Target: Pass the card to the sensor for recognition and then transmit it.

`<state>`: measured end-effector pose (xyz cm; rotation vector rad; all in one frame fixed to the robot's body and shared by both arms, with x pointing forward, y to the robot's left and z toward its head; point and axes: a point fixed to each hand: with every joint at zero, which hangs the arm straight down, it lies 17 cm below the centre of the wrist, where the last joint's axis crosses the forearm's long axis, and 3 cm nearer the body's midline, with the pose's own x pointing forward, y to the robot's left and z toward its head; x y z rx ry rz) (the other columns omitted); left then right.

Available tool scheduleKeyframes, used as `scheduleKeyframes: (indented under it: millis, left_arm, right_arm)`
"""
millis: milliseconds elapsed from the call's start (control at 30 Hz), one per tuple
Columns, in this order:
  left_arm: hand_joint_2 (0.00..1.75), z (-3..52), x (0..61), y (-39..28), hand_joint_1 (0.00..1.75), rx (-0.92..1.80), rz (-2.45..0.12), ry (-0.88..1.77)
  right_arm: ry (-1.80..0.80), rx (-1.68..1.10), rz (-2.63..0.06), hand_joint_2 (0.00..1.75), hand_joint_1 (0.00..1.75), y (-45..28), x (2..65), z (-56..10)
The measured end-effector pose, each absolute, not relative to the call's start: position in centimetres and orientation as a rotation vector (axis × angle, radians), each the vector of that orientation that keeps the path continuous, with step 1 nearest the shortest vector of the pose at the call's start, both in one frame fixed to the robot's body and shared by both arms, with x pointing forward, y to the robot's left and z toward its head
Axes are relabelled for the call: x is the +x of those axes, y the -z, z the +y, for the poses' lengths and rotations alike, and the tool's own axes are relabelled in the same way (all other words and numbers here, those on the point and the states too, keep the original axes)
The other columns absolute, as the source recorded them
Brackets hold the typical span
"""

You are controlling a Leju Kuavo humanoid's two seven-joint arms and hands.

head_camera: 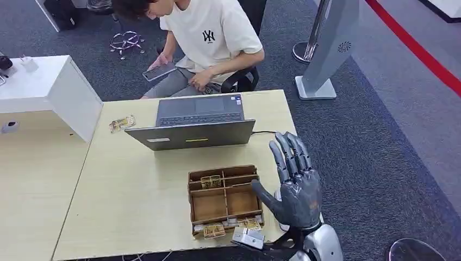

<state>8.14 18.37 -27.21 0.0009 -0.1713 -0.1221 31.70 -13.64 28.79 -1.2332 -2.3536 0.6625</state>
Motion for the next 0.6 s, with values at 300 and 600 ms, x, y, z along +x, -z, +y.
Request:
scheduleKeyframes:
  millis: [300,600]
  left_arm:
    - [0.0,18.5,8.2,27.2,0.0,0.004,-0.179,0.131]
    - [0.0,18.6,8.2,27.2,0.0,0.011,-0.183,0.153]
  right_arm:
    - [-0.648,-1.189,-2.298,1.75,1.75,-27.7,32.0,-13.0]
    - [-0.746,-1.089,-2.266,1.75,1.38,-25.1,32.9,-9.6]
